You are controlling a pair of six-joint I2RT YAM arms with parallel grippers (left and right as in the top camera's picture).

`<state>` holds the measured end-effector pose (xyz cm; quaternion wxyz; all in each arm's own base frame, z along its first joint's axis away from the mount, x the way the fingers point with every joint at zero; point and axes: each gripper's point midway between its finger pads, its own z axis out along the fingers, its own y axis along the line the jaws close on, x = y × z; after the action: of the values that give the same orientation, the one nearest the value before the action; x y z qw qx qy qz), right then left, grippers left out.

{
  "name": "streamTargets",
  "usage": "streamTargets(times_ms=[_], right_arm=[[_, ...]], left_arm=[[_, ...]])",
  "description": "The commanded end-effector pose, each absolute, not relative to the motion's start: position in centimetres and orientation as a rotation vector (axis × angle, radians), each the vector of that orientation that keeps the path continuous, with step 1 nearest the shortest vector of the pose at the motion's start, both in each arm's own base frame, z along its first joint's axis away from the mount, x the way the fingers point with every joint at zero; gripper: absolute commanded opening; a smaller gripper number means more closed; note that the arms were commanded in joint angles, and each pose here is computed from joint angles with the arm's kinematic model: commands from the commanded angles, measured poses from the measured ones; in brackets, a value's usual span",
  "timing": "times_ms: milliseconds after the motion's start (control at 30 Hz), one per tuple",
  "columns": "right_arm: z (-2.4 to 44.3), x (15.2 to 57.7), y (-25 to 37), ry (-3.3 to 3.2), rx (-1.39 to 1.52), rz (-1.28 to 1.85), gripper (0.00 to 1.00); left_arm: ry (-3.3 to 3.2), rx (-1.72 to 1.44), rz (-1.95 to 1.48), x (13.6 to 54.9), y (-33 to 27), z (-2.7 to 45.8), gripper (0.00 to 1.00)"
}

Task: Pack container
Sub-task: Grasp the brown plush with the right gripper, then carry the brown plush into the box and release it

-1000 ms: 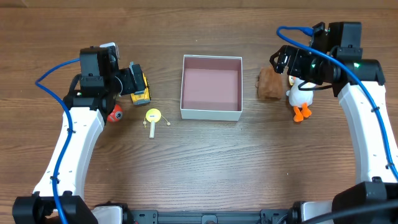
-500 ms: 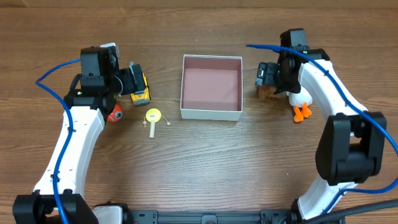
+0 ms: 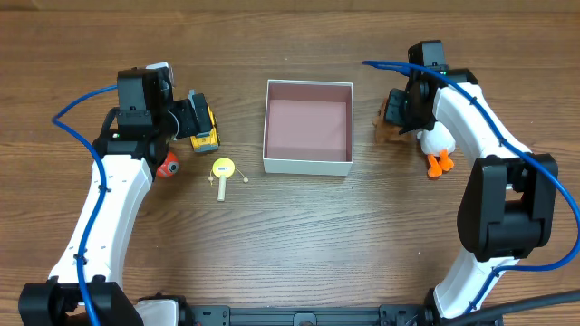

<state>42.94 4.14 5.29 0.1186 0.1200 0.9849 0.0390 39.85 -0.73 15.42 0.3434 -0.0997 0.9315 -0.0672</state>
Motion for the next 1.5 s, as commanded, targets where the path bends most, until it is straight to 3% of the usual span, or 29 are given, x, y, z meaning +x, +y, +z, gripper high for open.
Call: streamTargets(times_ms=[0,200,333,467,867,933,1033,1133,1167,1200,1233,1367,1467], right_arm=[[10.4,44.0,3.2,2.792,0.354,0.053,0.04],[21.4,42.8,6.9,2.649,0.231,0.168,0.04],[23.8,40.2,13.5,2.641,0.120,0.386,0.04],[21.6,38.5,21.2,2.670,0.004,0.467,0.04],[9.9,40.0,28.0,2.806,0.177,0.387,0.04],[8.2,40.6,28.7,2.811,0.151,0.395,0.22],[7.6,40.9,28.9,2.809,0.081,0.391,0.29],[8.1,41.0,29.0,2.798,0.075,0.398,0.48],[8.4,41.0,29.0,2.794,0.073,0.402,0.56],[8.8,41.0,29.0,2.784,0.047,0.404,0.72],[9.5,41.1,29.1,2.767,-0.003,0.405,0.79],[13.0,41.7,28.1,2.660,-0.156,0.345,0.89],[18.5,42.3,25.7,2.540,-0.114,0.318,0.93]], left_arm=[[2.397,-0.234,-0.150,40.5,-0.4,16.4,1.00],[2.397,-0.234,-0.150,40.5,-0.4,16.4,1.00],[2.397,-0.234,-0.150,40.5,-0.4,16.4,1.00],[2.397,-0.234,-0.150,40.5,-0.4,16.4,1.00],[2.397,-0.234,-0.150,40.5,-0.4,16.4,1.00],[2.397,-0.234,-0.150,40.5,-0.4,16.4,1.00],[2.397,-0.234,-0.150,40.5,-0.4,16.4,1.00],[2.397,-0.234,-0.150,40.5,-0.4,16.4,1.00],[2.397,-0.234,-0.150,40.5,-0.4,16.4,1.00],[2.397,-0.234,-0.150,40.5,-0.4,16.4,1.00],[2.397,-0.234,-0.150,40.5,-0.4,16.4,1.00],[2.397,-0.234,-0.150,40.5,-0.4,16.4,1.00],[2.397,-0.234,-0.150,40.5,-0.4,16.4,1.00]])
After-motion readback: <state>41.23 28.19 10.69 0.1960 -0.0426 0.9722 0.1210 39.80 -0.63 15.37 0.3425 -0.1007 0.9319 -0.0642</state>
